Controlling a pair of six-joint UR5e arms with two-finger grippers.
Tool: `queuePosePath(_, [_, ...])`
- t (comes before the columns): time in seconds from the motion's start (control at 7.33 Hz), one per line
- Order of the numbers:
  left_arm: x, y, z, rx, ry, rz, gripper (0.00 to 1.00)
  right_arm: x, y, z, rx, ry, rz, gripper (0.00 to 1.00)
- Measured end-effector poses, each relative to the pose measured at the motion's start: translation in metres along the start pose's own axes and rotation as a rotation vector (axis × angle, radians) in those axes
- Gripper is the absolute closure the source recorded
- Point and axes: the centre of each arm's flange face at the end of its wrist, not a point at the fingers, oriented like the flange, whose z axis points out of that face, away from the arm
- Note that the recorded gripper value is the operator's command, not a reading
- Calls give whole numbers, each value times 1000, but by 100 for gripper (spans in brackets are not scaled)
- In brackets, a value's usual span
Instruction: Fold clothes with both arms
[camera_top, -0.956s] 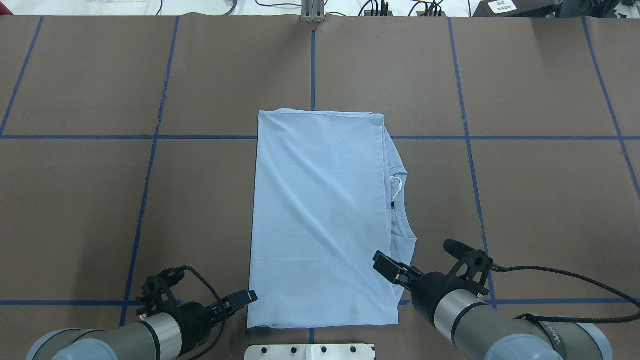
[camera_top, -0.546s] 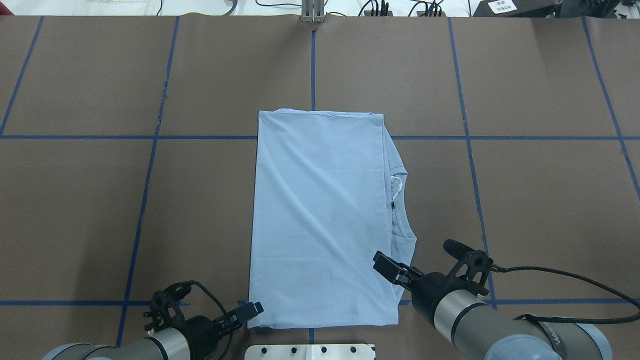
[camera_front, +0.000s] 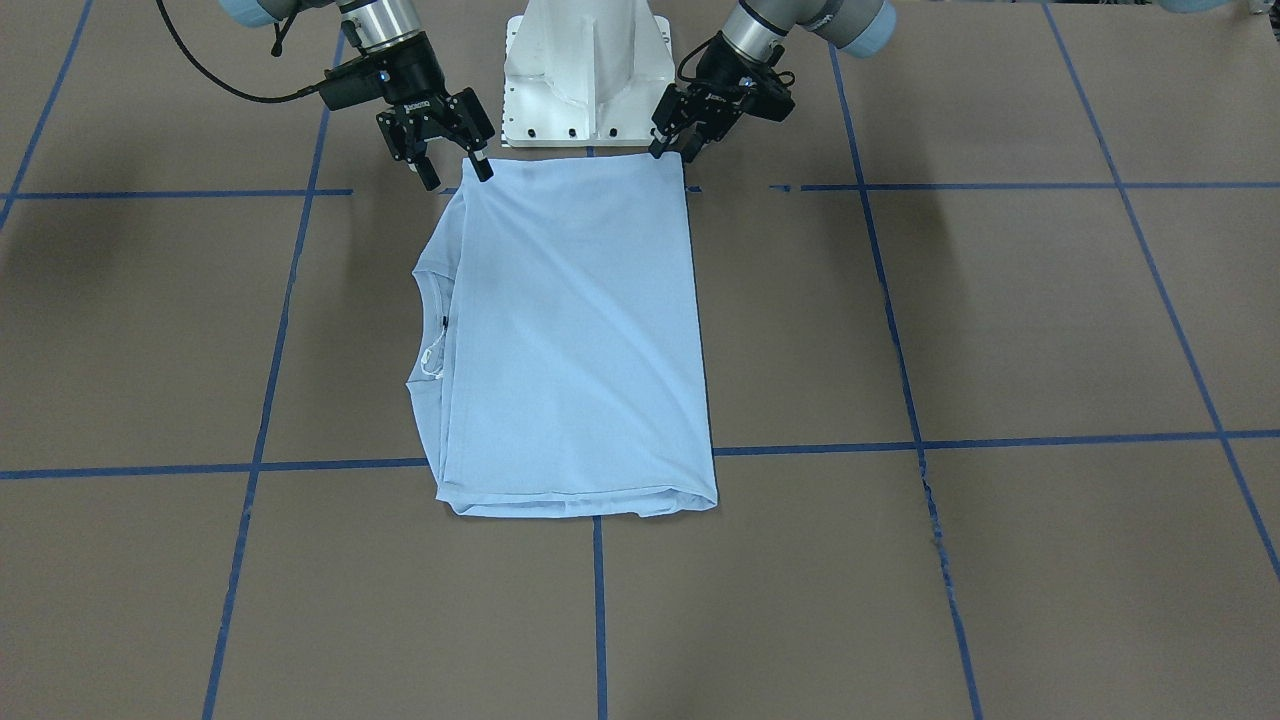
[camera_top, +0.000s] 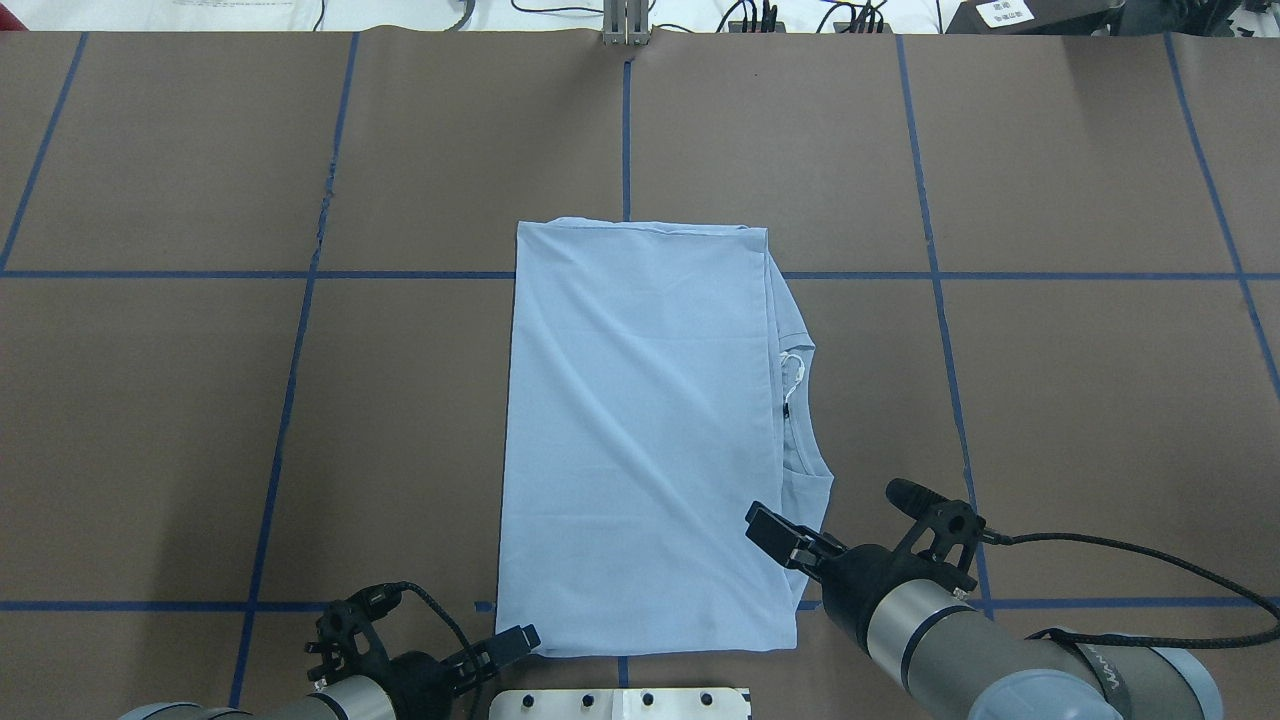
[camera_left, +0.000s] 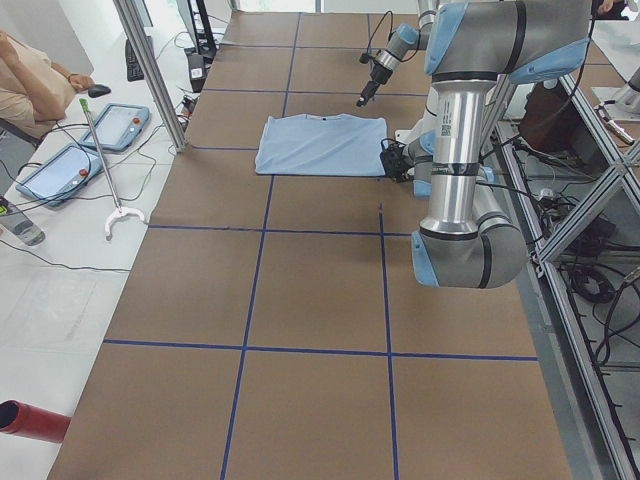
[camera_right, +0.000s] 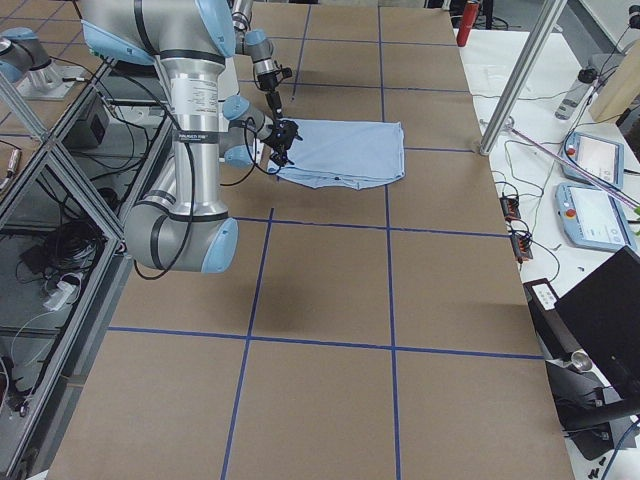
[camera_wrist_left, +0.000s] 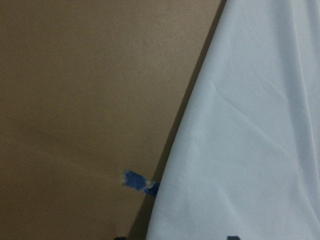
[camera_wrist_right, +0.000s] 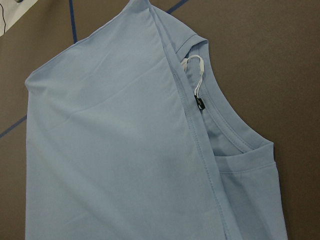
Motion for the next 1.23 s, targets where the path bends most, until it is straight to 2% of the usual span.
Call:
queuePosePath(0.27, [2, 4, 1, -6, 3, -1, 41, 2, 1, 3, 5, 4, -4, 0])
queuePosePath(0.41, [4, 5, 2, -7, 6, -3, 43, 3, 1, 3, 6, 5, -4, 0])
queuePosePath(0.96, [6, 4, 2, -5, 9, -4, 39, 4, 2, 5, 7, 7, 7, 0])
queuePosePath(1.23, [7, 2, 2, -1, 10, -2, 41, 3, 2, 5, 7, 6, 8, 0])
